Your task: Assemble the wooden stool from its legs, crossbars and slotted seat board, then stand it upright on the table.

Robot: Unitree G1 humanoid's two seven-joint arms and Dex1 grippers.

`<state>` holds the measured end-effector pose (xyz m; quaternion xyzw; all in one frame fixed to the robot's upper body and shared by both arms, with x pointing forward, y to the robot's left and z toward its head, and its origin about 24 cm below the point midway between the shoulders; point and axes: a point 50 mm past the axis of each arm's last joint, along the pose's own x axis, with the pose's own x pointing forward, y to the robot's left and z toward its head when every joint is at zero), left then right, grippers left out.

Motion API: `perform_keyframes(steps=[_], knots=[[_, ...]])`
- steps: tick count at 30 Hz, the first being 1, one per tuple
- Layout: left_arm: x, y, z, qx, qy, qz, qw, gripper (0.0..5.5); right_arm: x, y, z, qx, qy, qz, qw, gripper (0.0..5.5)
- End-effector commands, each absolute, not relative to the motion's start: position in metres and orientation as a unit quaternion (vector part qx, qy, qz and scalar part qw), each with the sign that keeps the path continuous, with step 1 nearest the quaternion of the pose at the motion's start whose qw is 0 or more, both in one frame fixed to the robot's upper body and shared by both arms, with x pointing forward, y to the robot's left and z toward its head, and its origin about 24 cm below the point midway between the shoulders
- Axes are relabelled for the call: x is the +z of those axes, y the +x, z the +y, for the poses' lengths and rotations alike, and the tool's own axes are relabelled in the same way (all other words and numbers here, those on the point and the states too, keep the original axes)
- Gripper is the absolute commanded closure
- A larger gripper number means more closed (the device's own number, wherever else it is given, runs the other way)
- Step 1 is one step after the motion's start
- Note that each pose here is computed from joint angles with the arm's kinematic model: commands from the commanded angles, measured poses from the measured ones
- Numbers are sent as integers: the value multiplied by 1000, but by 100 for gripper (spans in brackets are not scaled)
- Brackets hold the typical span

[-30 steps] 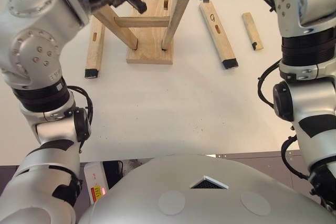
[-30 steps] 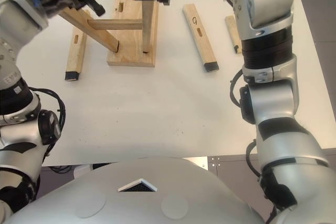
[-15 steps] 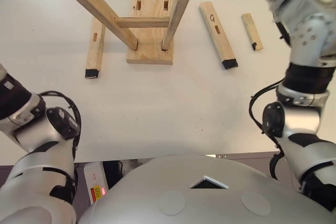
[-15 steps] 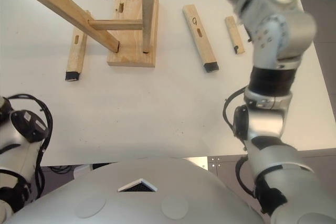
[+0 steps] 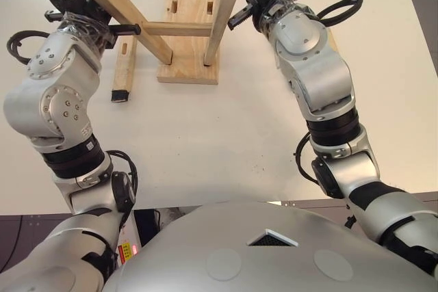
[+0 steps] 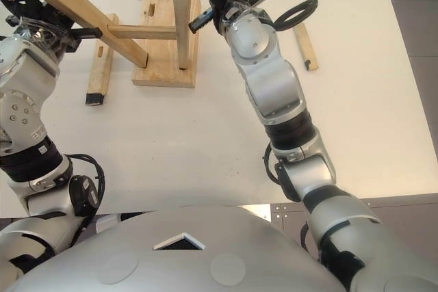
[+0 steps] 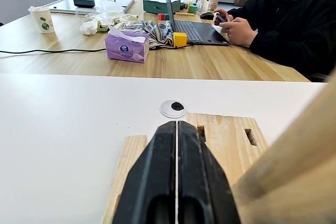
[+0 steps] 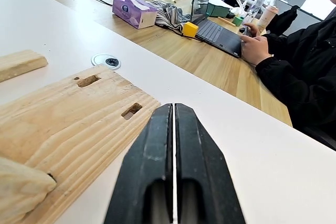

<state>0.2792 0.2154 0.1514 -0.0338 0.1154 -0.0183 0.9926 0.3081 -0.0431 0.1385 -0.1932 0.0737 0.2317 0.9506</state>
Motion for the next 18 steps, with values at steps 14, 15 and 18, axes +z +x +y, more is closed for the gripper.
perform_keyframes(steps=[14,15,18], knots=[[136,364,204,-79,28,98,992,550,157,272,28,466,-186,20,865,546],[137,363,210,-70,30,92,993,550,157,274,26,464,-185,22,866,546],[140,352,236,-27,33,82,996,550,160,287,10,439,-195,21,877,546]])
